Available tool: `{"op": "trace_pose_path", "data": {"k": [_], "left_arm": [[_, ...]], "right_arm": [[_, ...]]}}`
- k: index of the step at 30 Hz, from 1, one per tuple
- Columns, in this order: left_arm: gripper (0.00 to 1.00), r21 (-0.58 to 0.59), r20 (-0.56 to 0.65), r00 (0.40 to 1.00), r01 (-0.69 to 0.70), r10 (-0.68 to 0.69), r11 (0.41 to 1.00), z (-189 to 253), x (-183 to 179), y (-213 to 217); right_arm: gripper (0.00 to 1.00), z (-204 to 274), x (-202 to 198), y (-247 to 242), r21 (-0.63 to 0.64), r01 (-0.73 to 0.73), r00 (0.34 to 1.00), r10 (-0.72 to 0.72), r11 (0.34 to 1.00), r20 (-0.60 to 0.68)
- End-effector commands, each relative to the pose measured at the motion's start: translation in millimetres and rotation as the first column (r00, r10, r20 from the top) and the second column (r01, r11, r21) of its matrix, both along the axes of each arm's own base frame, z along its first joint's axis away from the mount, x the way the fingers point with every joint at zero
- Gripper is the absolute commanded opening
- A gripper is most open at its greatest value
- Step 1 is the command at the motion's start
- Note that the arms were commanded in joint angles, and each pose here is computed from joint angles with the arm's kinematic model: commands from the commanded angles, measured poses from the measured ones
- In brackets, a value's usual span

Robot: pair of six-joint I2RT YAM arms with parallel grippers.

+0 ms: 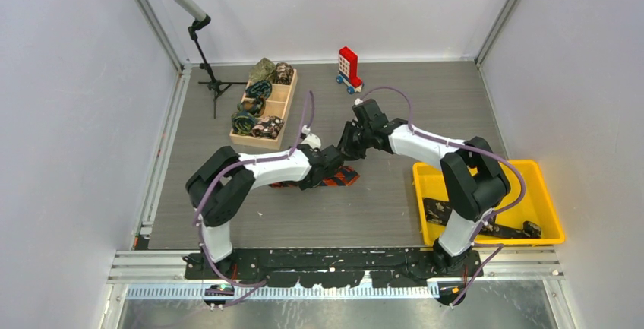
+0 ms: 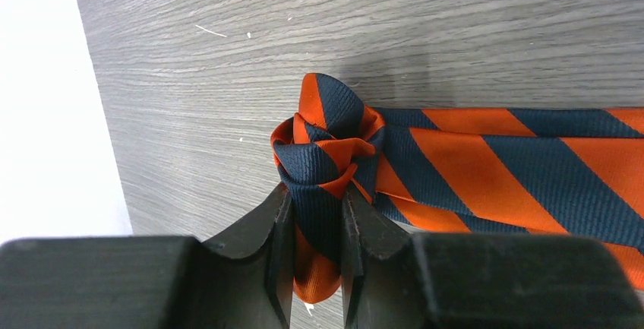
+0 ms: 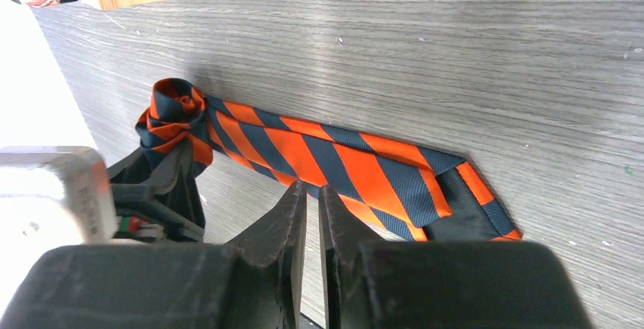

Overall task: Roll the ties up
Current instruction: Roll the tie at the center of the board.

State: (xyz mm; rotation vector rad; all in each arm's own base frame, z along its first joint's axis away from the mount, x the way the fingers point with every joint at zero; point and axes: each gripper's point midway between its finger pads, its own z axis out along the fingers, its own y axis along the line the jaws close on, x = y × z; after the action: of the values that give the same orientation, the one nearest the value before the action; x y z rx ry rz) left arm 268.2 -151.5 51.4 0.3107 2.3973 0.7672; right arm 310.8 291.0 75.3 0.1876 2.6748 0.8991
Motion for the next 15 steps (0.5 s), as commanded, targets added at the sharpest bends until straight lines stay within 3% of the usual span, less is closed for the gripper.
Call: {"op": "trace_pose_path", "data": {"k": [1, 8, 15], "left_arm": [[0.15, -0.033, 0.007, 1.000, -0.024, 0.024, 0.999, -10.6, 2.5, -16.1], [0.15, -0.058, -0.063, 0.998, 0.008, -0.011, 0.998, -27.5, -2.8, -37.5], [0.21, -0.138, -0.124, 0.992, 0.014, -0.032, 0.990, -41.3, -9.7, -53.9]], "right_arm": [[0.17, 17.7, 0.2, -4.7, 0.018, -0.006, 0.999, 0.005, 1.000, 0.048], [0.17, 16.4, -0.4, -8.4, 0.014, 0.002, 0.999, -0.002, 1.000, 0.046], [0.17, 15.1, -0.2, -9.8, 0.010, 0.003, 0.999, -0.003, 1.000, 0.043]]}}
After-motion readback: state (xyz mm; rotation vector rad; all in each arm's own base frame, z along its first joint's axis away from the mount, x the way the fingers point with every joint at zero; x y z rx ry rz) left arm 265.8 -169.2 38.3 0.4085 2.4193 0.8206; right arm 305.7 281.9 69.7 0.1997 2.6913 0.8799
